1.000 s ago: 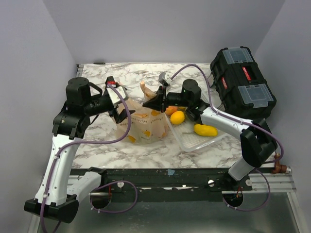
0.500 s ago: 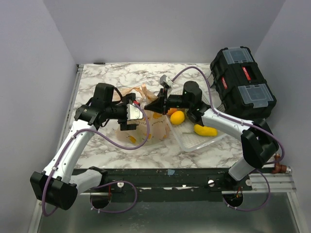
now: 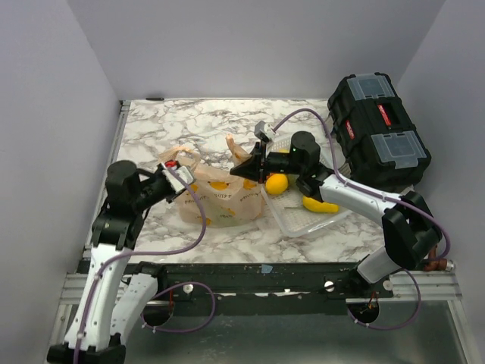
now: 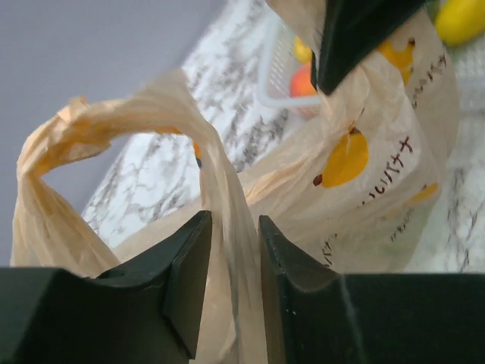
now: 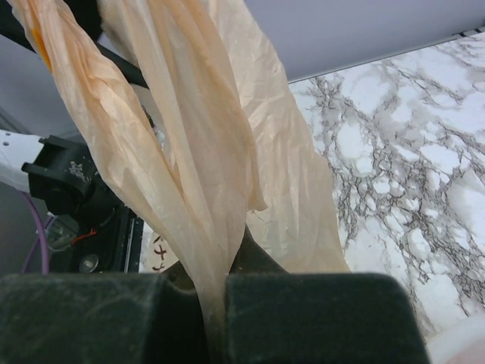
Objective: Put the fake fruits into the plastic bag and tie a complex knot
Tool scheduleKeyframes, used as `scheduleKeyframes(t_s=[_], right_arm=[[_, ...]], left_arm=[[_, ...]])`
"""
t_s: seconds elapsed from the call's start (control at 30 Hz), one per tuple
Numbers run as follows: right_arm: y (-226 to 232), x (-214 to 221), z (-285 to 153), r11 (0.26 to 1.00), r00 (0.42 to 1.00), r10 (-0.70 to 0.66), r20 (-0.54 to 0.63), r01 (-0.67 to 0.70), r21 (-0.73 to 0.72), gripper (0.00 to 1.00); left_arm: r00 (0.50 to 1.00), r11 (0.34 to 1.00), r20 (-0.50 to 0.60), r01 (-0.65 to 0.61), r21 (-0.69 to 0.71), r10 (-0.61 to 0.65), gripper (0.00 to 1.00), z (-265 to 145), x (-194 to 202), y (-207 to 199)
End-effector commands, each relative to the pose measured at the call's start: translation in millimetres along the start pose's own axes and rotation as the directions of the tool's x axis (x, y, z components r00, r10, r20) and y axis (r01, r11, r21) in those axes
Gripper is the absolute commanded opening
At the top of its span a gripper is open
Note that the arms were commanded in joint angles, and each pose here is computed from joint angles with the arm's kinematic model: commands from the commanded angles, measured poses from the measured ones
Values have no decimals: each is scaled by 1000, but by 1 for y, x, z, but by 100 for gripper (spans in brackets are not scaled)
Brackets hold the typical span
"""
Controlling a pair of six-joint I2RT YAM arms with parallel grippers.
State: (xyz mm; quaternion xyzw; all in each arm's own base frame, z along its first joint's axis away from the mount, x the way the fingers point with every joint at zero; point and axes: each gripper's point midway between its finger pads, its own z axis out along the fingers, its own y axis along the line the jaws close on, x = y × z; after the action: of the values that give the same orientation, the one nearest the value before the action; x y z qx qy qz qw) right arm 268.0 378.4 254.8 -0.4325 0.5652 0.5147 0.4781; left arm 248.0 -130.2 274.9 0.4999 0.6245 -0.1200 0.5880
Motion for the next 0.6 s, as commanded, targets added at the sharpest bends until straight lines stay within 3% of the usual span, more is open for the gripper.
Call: scheduleKeyframes(t_s=[0.0, 0.1, 0.17, 0.23, 0.27, 0.33, 0.4, 0.47, 0.57], right_arm=[[-10, -3, -8, 997, 1000, -19, 12, 18, 69, 1], [-12, -3, -8, 997, 1000, -16, 11, 15, 74, 1], [-11, -3, -8, 998, 1000, -15, 11, 14, 67, 1], [-11, -3, -7, 998, 1000, -13, 13, 13, 63, 1], [-10, -3, -7, 998, 1000, -14, 13, 13, 60, 1], [-10, -2, -6, 999, 1000, -16, 12, 15, 50, 1], [-9, -3, -6, 999, 1000, -18, 14, 17, 43, 1], [-8, -4, -6, 999, 1000, -23, 18, 22, 39, 1], [-6, -7, -6, 999, 999, -25, 23, 25, 33, 1]], left_arm=[[965, 914, 123, 259, -311, -231, 38, -34, -16, 31], [948, 883, 135, 317, -345, -287, 77, -53, -17, 23], [947, 883, 167, 316, -347, -274, 88, -62, -30, 20], [963, 951, 186, 233, -201, -197, 91, -65, -56, -4], [967, 984, 201, 171, -46, -159, 91, -63, -69, -30], [967, 984, 233, 60, 168, -98, 88, -67, -88, -63], [978, 968, 190, 36, 247, -85, 85, -59, -93, -68], [992, 944, 128, -64, 325, 23, 83, -45, -88, -75], [991, 930, 66, -134, 342, 119, 84, -15, -78, -70]])
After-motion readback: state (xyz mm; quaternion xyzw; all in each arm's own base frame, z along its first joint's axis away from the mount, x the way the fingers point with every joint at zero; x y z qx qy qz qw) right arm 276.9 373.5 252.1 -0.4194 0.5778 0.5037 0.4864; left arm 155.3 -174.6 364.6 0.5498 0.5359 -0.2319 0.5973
